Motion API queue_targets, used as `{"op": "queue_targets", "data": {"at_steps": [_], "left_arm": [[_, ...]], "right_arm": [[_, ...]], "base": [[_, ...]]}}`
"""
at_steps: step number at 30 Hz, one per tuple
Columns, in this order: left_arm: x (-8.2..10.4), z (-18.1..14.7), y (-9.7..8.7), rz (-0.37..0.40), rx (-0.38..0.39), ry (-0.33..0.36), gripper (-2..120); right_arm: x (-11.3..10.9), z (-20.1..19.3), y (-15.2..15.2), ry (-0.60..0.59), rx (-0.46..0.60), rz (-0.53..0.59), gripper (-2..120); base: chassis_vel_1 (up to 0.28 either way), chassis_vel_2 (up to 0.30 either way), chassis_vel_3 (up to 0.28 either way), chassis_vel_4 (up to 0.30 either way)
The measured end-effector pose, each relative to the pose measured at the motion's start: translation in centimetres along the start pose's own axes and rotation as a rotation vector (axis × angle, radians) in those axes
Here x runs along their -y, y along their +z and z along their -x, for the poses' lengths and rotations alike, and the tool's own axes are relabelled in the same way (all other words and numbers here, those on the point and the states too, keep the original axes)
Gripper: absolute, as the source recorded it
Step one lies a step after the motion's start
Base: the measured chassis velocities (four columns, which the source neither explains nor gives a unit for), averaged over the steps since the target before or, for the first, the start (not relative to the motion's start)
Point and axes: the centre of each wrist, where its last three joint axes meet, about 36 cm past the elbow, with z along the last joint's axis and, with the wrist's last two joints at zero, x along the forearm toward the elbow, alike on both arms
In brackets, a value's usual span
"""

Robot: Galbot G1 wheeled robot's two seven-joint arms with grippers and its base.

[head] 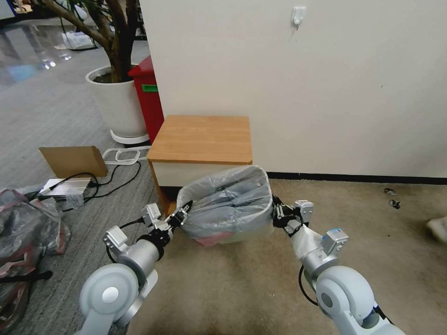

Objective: Pick up the garbage bag from the table and place it over the trash can.

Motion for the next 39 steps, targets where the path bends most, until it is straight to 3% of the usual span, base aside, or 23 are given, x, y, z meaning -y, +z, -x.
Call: {"op": "queue_targets", "data": {"at_steps": [6,10,21,26,33,35,37,39], "left_arm": [[0.5,-0.3,-0.5,-0.039,-0.015,0.021,7],[0.5,-0.4,-0.9,-0.064,-0.024,0.026,9],[0.5,-0.7,-1.3,-0.087,-0.035,0.039,9],[0.4,-0.8,-1.4,-0.084,-0.038,0.031,9],[0.2,-0.6,-1.8,-0.018,-0.040,-0.017,7],[0.2,-0.6,-1.8,-0.014,-0.040,-0.020,6],[0.1,-0.6,-1.9,-0.003,-0.046,-0.029,6],[0.0,-0.6,-1.9,-0.004,-0.046,-0.032,6]], "right_arm": [[0.9,0.6,1.6,0.019,-0.022,-0.035,0],[1.7,1.2,3.5,0.023,-0.007,-0.153,0],[2.9,2.2,5.6,0.048,0.012,-0.288,0],[2.1,1.2,4.8,0.055,0.018,-0.228,2],[1.4,-0.9,1.9,0.044,0.062,-0.079,30],[1.3,-1.0,1.7,0.042,0.064,-0.065,32],[1.2,-1.6,0.5,0.013,0.068,0.068,43],[1.2,-1.7,0.2,0.008,0.065,0.103,46]], "base": [[0.000,0.000,0.000,0.000],[0.000,0.000,0.000,0.000],[0.000,0.000,0.000,0.000],[0.000,0.000,0.000,0.000],[0.000,0.000,0.000,0.000],[0.000,0.000,0.000,0.000],[0.000,0.000,0.000,0.000],[0.000,0.000,0.000,0.000]]}}
